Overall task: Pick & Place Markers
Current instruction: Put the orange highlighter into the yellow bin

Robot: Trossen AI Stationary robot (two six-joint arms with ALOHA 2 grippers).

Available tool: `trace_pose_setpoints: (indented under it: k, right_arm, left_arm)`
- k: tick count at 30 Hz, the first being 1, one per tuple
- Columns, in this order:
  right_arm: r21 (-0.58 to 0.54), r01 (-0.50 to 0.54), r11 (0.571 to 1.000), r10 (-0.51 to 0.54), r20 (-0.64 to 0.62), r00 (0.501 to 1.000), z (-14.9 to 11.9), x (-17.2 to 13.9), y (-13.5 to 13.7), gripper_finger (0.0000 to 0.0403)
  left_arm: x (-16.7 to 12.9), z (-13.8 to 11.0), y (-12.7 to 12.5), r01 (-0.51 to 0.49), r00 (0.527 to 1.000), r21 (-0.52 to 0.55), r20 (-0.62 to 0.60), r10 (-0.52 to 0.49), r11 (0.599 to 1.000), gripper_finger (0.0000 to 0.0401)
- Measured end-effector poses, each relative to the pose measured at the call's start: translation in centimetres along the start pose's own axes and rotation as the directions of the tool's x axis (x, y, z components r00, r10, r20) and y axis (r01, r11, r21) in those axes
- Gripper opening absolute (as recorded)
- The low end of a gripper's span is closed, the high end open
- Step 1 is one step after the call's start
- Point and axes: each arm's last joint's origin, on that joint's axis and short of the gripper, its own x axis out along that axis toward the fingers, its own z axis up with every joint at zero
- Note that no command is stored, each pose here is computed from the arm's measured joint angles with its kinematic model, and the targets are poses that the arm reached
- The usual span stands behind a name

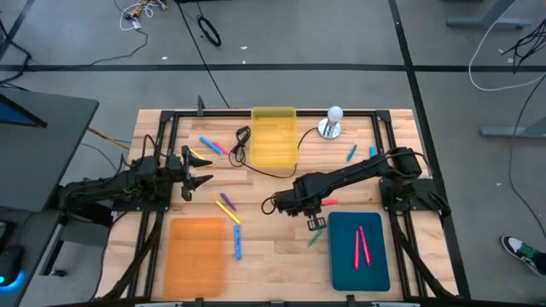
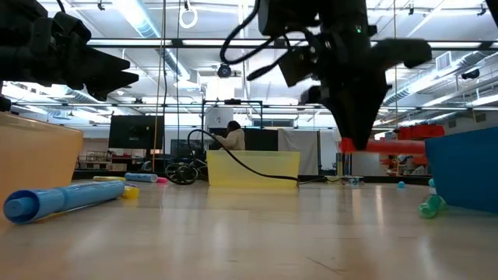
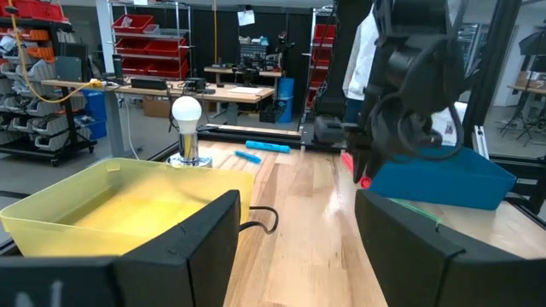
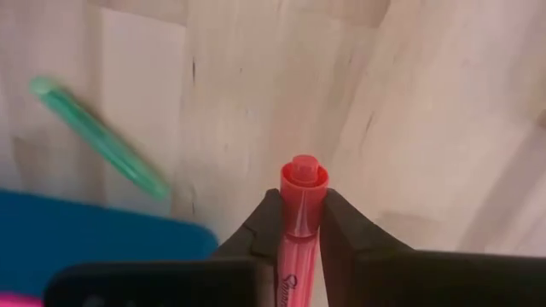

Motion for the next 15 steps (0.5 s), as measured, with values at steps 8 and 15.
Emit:
trace_pose_setpoints:
  k: [8, 15]
  right_arm:
    - [0.051, -0.001, 0.999, 0.0, 0.017, 1.0, 0.3, -3.4, -0.6, 0.0041]
    - [0.141, -0.01, 0.99, -0.007, 0.122, 0.993, 1.0, -6.4, -1.9, 0.0041]
  left_arm:
    - [0.0, 0.0, 0.0, 0.0, 1.0, 0.0, 0.0, 0.0, 1.0, 0.0238]
    - [0.0, 0.0, 0.0, 0.0, 1.0, 0.0, 0.0, 0.0, 1.0, 0.0238]
